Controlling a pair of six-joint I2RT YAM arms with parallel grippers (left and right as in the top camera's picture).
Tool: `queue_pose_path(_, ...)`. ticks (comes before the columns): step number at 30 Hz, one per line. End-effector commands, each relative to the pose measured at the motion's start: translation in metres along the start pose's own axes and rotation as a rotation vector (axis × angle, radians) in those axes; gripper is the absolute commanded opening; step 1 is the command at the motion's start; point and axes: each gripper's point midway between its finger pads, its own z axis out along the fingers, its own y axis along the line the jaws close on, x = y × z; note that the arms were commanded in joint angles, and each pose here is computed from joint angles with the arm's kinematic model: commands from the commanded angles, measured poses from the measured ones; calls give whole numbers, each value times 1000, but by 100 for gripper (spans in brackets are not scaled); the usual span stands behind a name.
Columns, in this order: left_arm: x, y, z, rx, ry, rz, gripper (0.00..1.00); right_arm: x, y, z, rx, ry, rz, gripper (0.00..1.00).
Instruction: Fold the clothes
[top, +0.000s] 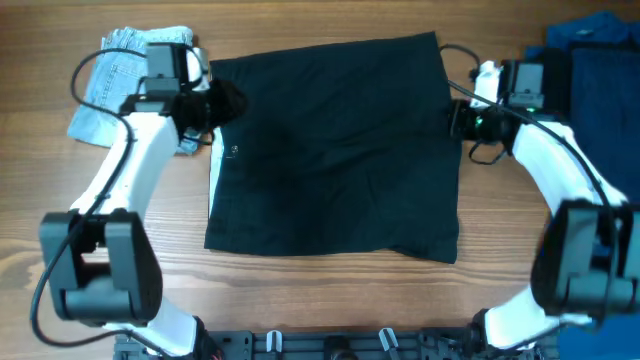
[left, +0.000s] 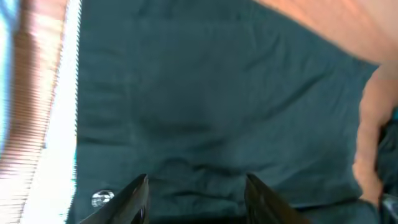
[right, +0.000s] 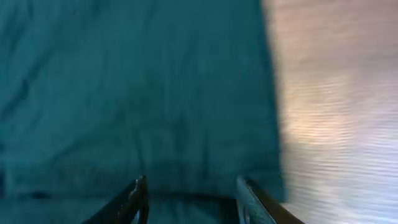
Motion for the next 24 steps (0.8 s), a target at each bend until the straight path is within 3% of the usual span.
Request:
queue_pose_path(1, 33, 10, 40, -64, 112, 23, 49, 45, 9, 27, -97, 190, 35, 45)
queue_pose_path(3, 52, 24, 62, -101, 189, 8, 47, 83, -28, 24, 113, 335, 89, 37)
queue_pose_path(5, 61, 39, 74, -142, 221, -6, 45, 102, -62, 9, 338, 405, 150, 37)
queue_pose_path(8, 66, 62, 86, -230, 228, 9, 43, 94, -93, -2, 535, 353, 159, 44)
queue_pose_path(11, 68, 66, 90, -227, 244, 92, 47, 51, -93, 13, 499, 176, 109, 58)
queue_pose_path(14, 62, 62, 90, -215, 220, 102, 45, 20, -74, 12, 407, 102, 73, 58)
queue_pose_path(15, 49, 48, 83, -184, 187, 111, 45, 2, -44, 5, 260, 89, -6, 60)
queue_pose_path(17, 23, 13, 58, -97, 116, 126, 46, -22, -11, -22, 146, 54, -17, 60)
queue_pose_path(19, 5, -15, 24, -37, 40, 156, 47, -26, 18, -47, 31, 42, -25, 50)
queue_pose_path(21, 13, -16, 10, -48, 64, 147, 32, -4, 37, -52, -63, 128, 4, 26)
queue_pose_path(22, 21, -11, 11, -65, 99, 135, 21, 9, 40, -47, -80, 169, 13, 19)
queue_pose_path(24, 48, 1, 19, -108, 203, 113, 17, 38, 44, -29, -92, 249, -7, 10)
